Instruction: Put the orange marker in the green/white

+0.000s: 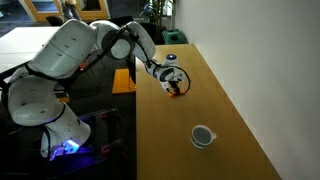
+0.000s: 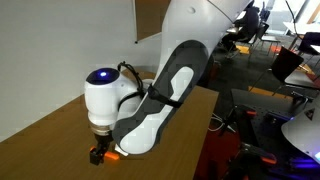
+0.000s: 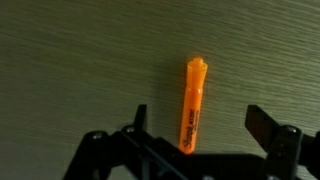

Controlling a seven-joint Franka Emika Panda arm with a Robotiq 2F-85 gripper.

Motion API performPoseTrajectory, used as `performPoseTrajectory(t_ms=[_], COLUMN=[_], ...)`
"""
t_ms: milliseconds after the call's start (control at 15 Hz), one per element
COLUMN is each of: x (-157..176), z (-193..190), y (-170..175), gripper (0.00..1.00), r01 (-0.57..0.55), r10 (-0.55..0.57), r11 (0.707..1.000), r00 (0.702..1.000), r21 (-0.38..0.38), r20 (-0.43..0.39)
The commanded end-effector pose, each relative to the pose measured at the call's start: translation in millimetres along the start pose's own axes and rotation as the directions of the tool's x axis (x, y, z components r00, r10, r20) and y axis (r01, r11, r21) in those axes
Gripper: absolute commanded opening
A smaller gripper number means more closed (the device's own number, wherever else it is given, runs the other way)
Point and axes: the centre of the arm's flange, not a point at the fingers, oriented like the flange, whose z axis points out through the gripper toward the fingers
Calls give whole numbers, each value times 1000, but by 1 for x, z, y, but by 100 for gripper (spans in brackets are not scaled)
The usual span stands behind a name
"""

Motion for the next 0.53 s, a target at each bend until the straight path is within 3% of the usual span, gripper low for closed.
performPoseTrajectory(t_ms=[0, 467], x=[22, 33], z=[15, 19], y=[-2, -5], gripper=[83, 30], r01=[2, -2], r10=[-2, 3], r11=[1000, 1000], r00=[1000, 1000], r21=[18, 24], r20=[1, -19])
